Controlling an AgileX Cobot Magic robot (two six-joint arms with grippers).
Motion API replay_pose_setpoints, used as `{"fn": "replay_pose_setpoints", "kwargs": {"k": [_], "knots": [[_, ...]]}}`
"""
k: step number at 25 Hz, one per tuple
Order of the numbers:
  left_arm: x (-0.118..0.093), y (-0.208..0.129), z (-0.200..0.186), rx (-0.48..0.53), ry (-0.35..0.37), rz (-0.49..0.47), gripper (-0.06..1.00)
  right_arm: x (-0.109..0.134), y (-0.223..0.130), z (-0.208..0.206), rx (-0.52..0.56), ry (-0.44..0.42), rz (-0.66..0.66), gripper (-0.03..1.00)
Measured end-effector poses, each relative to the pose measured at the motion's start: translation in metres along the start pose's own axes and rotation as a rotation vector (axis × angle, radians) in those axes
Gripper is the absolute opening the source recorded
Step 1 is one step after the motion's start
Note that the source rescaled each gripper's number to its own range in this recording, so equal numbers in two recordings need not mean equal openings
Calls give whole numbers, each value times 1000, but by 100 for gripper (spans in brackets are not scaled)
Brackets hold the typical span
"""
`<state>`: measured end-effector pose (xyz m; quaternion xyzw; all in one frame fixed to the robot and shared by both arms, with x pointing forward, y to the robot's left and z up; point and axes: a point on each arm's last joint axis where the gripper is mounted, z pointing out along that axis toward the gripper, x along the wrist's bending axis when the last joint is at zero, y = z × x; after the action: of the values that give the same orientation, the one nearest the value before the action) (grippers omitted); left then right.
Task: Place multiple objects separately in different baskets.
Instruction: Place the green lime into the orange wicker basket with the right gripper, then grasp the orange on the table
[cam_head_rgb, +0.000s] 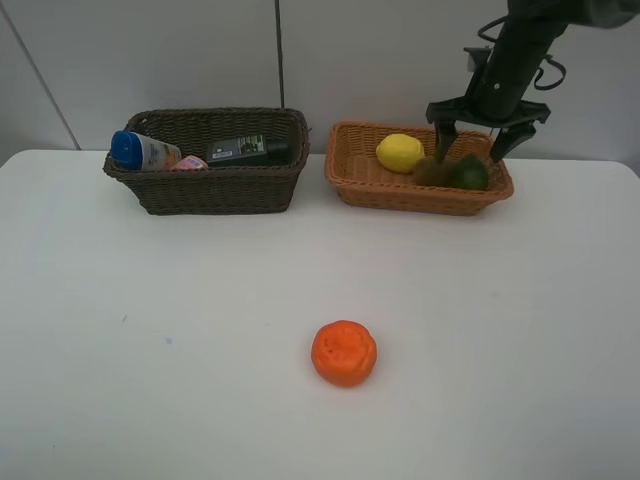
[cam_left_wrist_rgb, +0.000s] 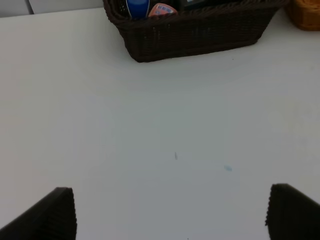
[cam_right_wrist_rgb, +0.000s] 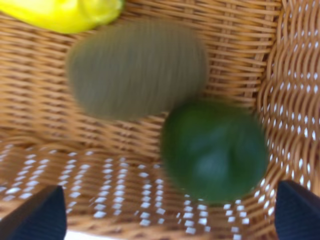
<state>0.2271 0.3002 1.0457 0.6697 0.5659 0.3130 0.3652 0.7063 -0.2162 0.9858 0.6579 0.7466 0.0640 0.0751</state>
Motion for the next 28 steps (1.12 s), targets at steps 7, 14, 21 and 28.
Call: {"fn": "replay_pose_setpoints", "kwargs": {"k": [7,14,21,28], "knots": [[0,0,0,0,0,0,98,7,-15,-55,-72,82,21,97],[0,0,0,0,0,0,98,40,-81,-85,1,101,-54,97],[0,0,0,0,0,0,98,113,-190,-84,172,115,-320,97],[0,0,0,0,0,0,98,172,-254,-70,123,187,-515,97]]}}
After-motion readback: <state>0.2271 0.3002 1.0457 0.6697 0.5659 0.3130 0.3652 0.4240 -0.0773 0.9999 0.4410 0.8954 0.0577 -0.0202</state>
